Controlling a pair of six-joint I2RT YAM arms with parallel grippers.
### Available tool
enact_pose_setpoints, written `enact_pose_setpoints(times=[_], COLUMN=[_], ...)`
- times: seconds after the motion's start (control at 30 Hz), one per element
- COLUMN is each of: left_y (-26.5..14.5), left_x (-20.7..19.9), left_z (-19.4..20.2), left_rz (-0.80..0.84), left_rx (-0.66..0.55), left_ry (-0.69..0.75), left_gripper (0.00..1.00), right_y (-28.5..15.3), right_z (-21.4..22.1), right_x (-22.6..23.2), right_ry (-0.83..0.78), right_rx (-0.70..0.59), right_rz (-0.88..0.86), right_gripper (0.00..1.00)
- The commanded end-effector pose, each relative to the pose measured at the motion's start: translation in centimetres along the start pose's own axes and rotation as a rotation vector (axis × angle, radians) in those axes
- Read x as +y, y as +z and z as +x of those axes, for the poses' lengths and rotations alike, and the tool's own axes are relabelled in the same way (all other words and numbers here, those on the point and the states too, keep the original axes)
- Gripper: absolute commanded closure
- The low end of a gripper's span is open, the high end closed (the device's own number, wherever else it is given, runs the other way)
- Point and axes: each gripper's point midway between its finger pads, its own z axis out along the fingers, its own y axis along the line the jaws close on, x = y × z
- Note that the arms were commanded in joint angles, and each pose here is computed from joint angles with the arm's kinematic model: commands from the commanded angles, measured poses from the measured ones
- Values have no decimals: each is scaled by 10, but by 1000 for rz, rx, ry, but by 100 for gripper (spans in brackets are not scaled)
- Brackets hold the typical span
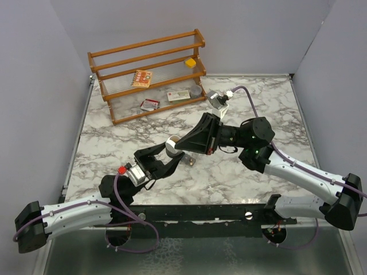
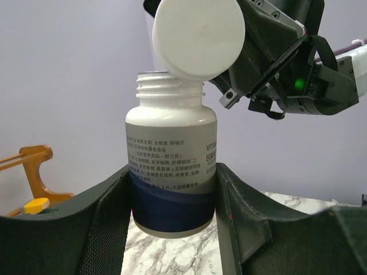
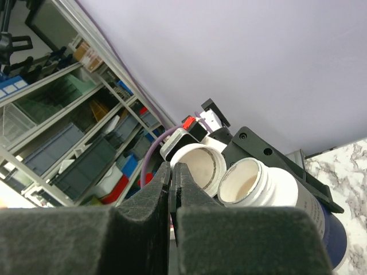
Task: Sort the pills into containers
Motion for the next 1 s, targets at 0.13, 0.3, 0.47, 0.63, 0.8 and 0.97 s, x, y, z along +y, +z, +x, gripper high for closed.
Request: enact_pose_setpoints(times=[0.13, 0.3, 0.47, 0.63, 0.8, 0.97], left_y=[-2, -5, -9, -11, -14, -20], left_x=[-7, -7, -4, 0, 5, 11], left_z=[-24, -32, -43, -47, -43, -36], left_rz=[39, 45, 38, 22, -3, -39], left_rx=[-86, -110, -147, -149, -123, -84], left_ry=[-44, -53, -57, -43, -34, -41], left_gripper=[100, 100, 100, 100, 100, 100], right_y=[1, -3, -9, -10, -18, -44], right_z=[-18, -22, -28, -29, -34, -46], right_x=[-13, -22, -25, -20, -24, -61], right_ry=[-81, -110, -139, -160, -219, -337], right_rx=[-83, -114, -148, -139, -142, -129], right_rz=[95, 148, 190, 183, 252, 544], right_gripper=[99, 99, 99, 99, 99, 99])
